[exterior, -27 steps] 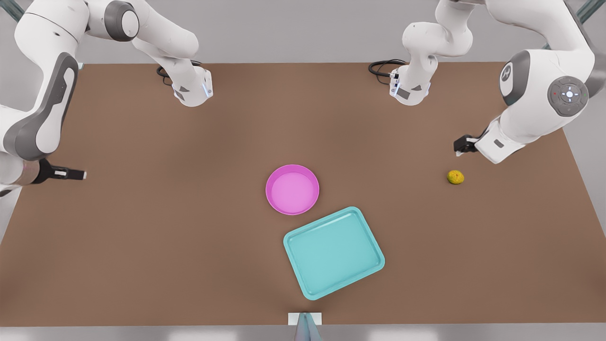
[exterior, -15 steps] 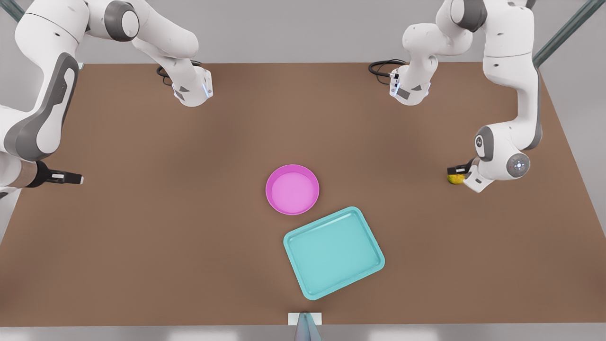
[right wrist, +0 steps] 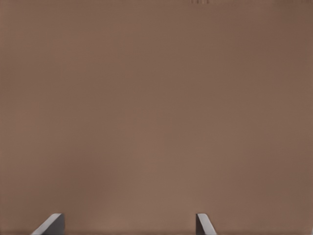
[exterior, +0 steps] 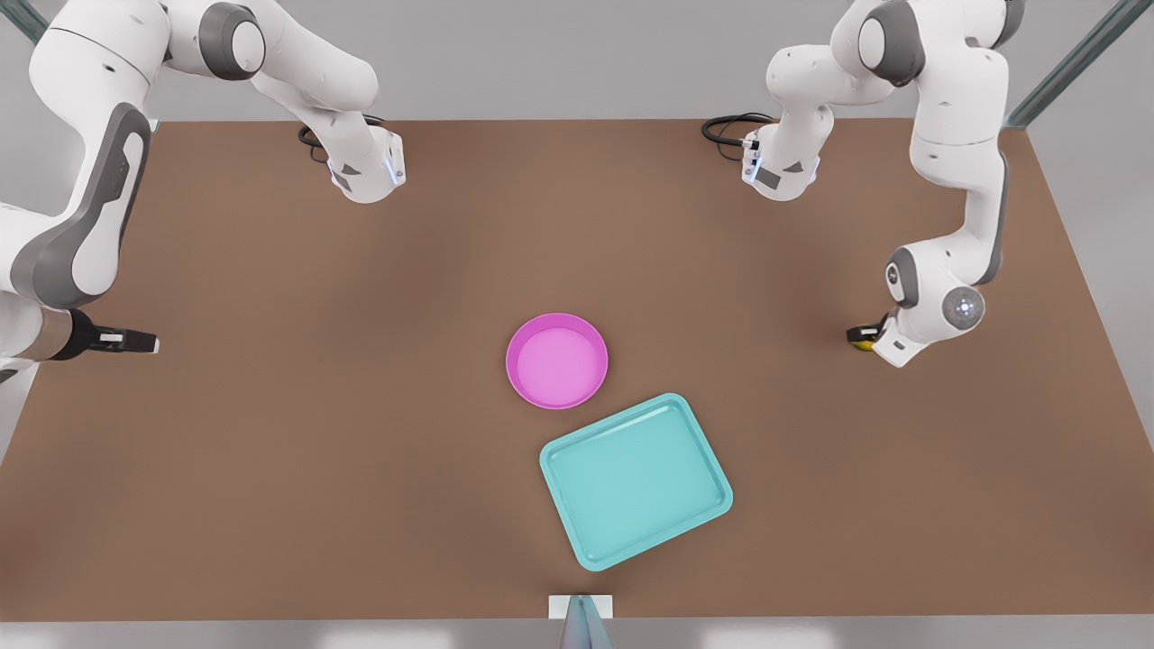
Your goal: Place the orange on the plate with the left arm and the plate on the tray with the right arm
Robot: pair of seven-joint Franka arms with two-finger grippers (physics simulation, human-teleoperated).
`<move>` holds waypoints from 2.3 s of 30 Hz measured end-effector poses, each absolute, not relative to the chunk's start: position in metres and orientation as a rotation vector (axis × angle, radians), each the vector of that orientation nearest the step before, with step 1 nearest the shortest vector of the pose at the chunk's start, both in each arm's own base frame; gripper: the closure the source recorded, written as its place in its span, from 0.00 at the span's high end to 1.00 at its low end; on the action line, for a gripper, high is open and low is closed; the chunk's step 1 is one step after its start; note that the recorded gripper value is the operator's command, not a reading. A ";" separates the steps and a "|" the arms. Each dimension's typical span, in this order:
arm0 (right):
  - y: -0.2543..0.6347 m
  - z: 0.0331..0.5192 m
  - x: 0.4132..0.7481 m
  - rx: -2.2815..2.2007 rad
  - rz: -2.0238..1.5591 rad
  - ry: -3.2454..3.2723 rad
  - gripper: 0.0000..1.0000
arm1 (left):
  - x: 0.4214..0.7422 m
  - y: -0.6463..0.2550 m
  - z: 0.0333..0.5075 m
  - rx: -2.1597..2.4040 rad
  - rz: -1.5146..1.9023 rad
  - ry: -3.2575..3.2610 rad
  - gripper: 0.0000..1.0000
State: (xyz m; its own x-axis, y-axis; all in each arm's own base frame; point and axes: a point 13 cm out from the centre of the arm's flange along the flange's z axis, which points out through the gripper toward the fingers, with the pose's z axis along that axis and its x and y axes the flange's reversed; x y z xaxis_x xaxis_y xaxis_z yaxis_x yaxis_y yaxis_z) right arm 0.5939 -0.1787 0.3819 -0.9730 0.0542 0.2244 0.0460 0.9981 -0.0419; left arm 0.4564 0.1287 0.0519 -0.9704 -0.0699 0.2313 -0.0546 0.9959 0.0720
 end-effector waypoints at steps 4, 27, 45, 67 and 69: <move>-0.178 0.382 0.594 -0.067 0.052 -2.913 1.00 | 0.452 0.128 0.042 0.068 -0.095 -2.889 1.00; -0.163 0.347 0.574 -0.033 -0.006 -2.832 1.00 | 0.500 -0.325 0.131 -0.873 -0.010 -2.909 0.73; -0.059 0.199 0.598 -0.159 -0.486 -2.838 1.00 | 0.459 -0.554 0.102 -0.220 0.107 -2.961 0.74; 0.219 0.094 0.546 0.012 -0.650 -2.859 1.00 | 0.549 -0.038 0.461 0.327 -0.121 -2.888 1.00; 0.258 0.093 0.545 0.059 -0.632 -2.911 1.00 | 0.542 -0.035 0.464 0.265 -0.135 -2.875 1.00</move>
State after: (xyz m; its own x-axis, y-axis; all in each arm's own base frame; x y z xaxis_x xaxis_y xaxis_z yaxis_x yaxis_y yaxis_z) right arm 0.5447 0.2580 0.0926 -0.9861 -0.0727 0.1492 -0.0043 0.9099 0.4147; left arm 0.5419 -0.0350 0.4642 -0.9520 -0.1914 0.2391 -0.1682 0.9791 0.1140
